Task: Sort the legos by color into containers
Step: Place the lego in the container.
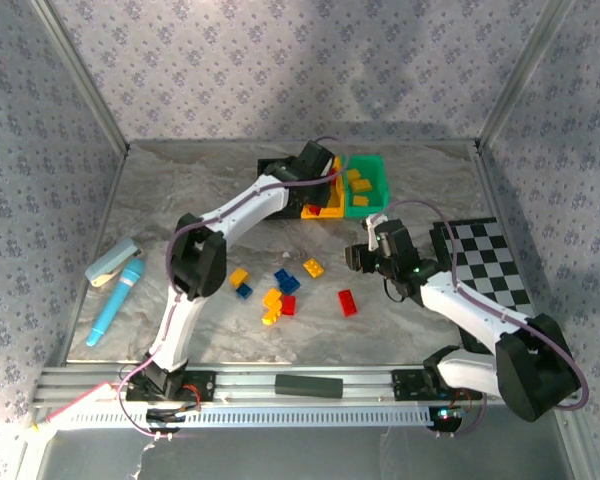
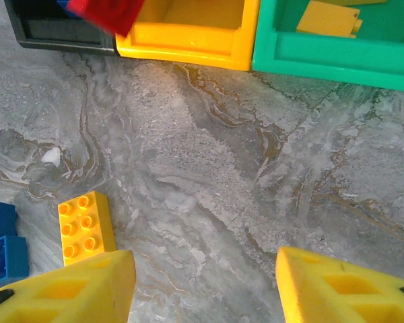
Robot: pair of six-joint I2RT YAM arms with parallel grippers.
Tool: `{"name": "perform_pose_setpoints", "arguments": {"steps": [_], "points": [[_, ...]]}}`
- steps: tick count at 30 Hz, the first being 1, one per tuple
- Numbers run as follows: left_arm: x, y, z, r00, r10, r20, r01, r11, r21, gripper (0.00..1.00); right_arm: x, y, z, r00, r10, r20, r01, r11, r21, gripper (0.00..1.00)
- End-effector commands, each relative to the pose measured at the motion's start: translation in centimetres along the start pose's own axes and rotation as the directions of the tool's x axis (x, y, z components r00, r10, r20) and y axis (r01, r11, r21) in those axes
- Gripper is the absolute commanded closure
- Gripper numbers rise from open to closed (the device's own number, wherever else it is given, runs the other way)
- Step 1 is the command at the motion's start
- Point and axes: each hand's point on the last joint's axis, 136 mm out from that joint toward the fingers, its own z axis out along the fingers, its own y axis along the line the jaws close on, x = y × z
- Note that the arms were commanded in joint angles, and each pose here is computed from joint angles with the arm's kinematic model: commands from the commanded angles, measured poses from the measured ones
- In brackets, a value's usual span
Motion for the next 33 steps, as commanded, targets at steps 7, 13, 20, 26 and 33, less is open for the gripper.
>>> {"name": "perform_pose_setpoints", "arguments": {"steps": [7,13,20,26,33], "points": [[-4.3,0.8,3.5,1.000,0.006,0.031,-0.006,1.000,0.012,0.75,-0.1,0.4,0.1,1.000,0.011,0.010,-0.011,1.000,-0.013,0.41],[-4.6,1.2,3.5,0.999,0.005,0.037,-0.006,1.000,0.020,0.71,0.1,0.5,0.5,1.000,0.011,0.000,-0.011,1.000,-0.016,0.41],[-4.5,1.2,1.9,1.000,0.013,0.026,-0.014,1.000,0.027,0.55,0.3,0.6,1.1,1.000,0.010,-0.014,-0.011,1.000,-0.020,0.41],[-3.1,0.8,-0.1,0.999,0.033,0.018,-0.033,0.999,0.035,0.55,0.5,0.8,1.2,1.000,0.003,-0.021,-0.004,1.000,-0.023,0.41],[0.5,2.1,-3.8,0.994,-0.025,0.108,0.019,0.998,0.058,0.55,0.7,1.1,1.4,1.000,0.000,-0.030,-0.001,1.000,-0.027,0.41]]}}
